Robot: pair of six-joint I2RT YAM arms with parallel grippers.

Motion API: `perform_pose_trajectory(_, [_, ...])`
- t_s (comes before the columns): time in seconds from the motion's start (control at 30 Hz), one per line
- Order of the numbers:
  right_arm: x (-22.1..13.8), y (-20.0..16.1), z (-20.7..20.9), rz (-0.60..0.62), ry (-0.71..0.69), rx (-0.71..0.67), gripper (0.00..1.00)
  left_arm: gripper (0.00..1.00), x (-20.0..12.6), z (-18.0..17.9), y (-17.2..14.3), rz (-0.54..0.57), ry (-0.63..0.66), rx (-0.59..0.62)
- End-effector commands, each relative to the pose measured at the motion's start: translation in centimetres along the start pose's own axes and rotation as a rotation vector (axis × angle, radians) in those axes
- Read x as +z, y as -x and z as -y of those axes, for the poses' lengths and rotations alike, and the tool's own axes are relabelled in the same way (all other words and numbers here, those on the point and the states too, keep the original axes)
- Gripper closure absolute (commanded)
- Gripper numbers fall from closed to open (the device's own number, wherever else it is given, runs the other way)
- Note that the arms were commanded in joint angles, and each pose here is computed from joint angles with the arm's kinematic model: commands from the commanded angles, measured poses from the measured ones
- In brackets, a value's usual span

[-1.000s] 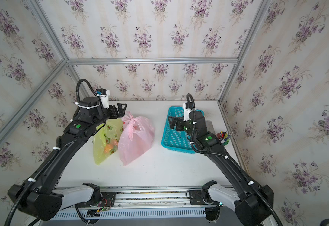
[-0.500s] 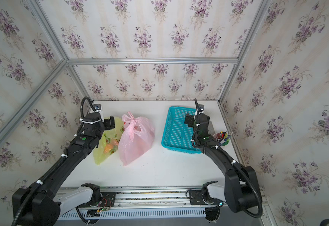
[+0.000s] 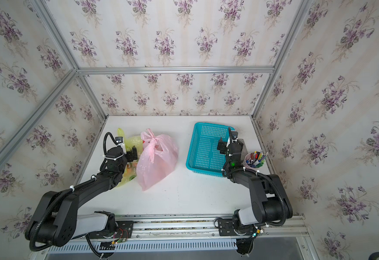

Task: Place the peach into a plastic bag & tie a knot
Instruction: Reset both arms

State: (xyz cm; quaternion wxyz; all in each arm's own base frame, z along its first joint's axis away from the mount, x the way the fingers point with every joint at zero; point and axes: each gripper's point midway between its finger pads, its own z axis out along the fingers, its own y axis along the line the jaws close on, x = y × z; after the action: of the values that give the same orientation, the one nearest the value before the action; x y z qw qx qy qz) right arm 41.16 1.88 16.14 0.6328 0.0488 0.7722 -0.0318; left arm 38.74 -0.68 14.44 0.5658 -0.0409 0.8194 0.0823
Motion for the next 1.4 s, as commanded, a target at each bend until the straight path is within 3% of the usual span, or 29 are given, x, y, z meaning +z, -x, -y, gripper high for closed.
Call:
perform_pose_trajectory(0.0, [-0.8,0.4,0.7,0.041,-0.030,-0.060,0.06,0.01,0.4,1.0,2.9,0.114,-0.045,0.006])
perform_pose_trajectory(0.2, [-1.4,-0.2,0.7,0.024,-0.013,-0.078,0.06,0.01,0.7,1.8,3.4,0.168,-0.079,0.000])
perform_pose_trajectory(0.3, [-2.1,-1.1,1.3,0.015,-0.025,-0.064,0.06,0.01,-0.6,-0.3,2.7,0.078,0.008,-0.006])
perform_pose_trajectory(0.53, [-2.8,-3.2,1.3,0.056,0.002,-0.044,0.06,0.01,-1.2,-0.5,-1.3,0.062,0.002,0.034])
perform_pose_trajectory(0.77, [-3.2,-4.4,1.1,0.069,0.079,-0.022,0.03,0.00,0.5,0.4,-4.6,0.055,-0.025,0.048])
perform_pose_trajectory(0.83, [-3.3,-4.1,1.3,0.097,0.073,-0.016,0.00,0.01,1.0,0.7,-4.3,0.079,-0.029,0.056])
perform_pose_trajectory(0.9, [-2.9,-4.5,1.3,0.065,0.079,-0.012,0.00,0.00,1.6,0.8,-4.7,-0.010,-0.035,0.064])
perform_pose_trajectory(1.03, [-2.7,-4.6,1.4,0.057,0.082,-0.005,0.00,0.00,2.3,0.3,-4.7,-0.033,-0.026,0.034])
perform_pose_trajectory(1.37, [-2.7,-4.6,1.6,0.058,0.075,0.000,0.00,0.00,2.4,0.2,-4.7,-0.030,-0.026,0.031])
